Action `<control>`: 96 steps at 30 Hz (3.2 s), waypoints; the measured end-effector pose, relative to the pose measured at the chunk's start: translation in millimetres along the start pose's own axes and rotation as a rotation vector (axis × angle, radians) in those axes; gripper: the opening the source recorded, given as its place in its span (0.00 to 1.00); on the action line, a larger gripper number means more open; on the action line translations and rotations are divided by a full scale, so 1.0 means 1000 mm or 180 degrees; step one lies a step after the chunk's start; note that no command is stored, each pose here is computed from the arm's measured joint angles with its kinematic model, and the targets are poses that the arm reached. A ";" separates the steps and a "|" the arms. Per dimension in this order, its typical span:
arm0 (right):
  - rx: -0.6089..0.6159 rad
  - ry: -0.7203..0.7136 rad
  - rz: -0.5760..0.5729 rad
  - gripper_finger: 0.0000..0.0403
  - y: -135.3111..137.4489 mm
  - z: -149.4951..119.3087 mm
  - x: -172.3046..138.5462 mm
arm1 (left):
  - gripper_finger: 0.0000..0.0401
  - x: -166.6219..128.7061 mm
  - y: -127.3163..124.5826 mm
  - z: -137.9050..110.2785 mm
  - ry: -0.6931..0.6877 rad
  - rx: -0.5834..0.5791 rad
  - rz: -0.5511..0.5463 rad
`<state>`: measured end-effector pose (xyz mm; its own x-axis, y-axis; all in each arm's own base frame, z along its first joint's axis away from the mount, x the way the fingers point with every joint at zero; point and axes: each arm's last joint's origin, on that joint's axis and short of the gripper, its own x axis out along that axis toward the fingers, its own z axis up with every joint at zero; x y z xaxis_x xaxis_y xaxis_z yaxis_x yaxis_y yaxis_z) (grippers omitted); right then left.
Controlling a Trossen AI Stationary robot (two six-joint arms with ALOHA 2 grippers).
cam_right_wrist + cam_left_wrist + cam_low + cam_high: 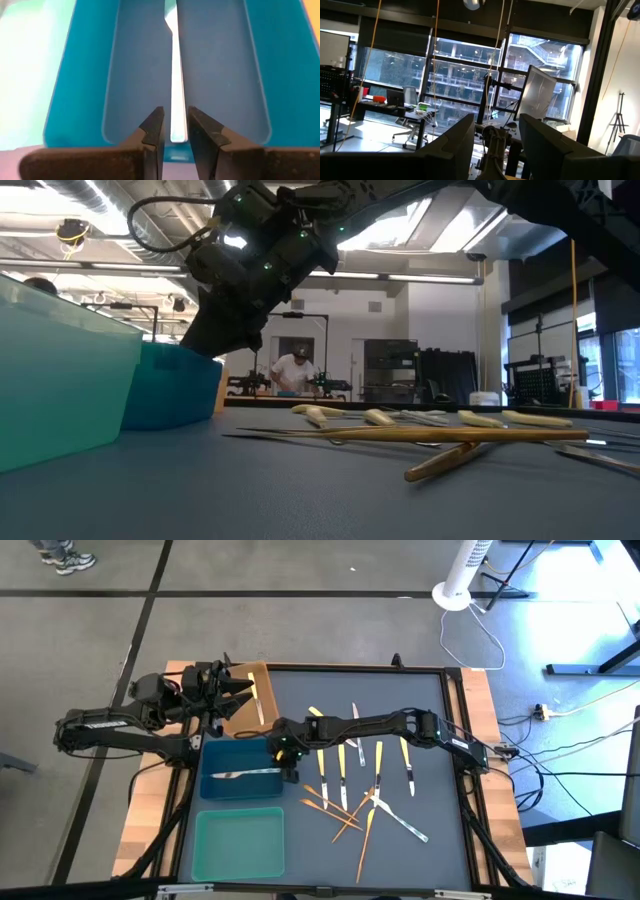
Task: Sort silverware by color (type)
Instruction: Put the gold knife into the green bin
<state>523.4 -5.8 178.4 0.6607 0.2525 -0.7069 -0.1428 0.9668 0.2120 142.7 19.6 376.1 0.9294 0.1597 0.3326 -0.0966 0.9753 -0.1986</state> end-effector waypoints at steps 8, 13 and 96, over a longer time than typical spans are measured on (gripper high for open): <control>-0.0088 0.0045 0.0001 0.18 0.011 0.014 -0.037 | 0.37 0.000 0.000 0.000 0.0002 0.0000 0.0001; -0.0224 0.0009 0.0003 0.18 0.021 0.026 -0.073 | 0.37 0.003 0.001 -0.004 0.0073 0.0002 0.0015; 0.0572 -0.0562 -0.1005 0.18 0.059 -0.211 -0.264 | 0.37 0.189 -0.112 -0.199 0.2892 0.0377 -0.0659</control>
<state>185.1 -6.7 235.0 0.7701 -0.0816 -0.6326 0.2084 0.9696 0.1286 399.8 -89.8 277.8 0.8491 -0.1502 -0.5064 0.1127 0.9882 -0.1042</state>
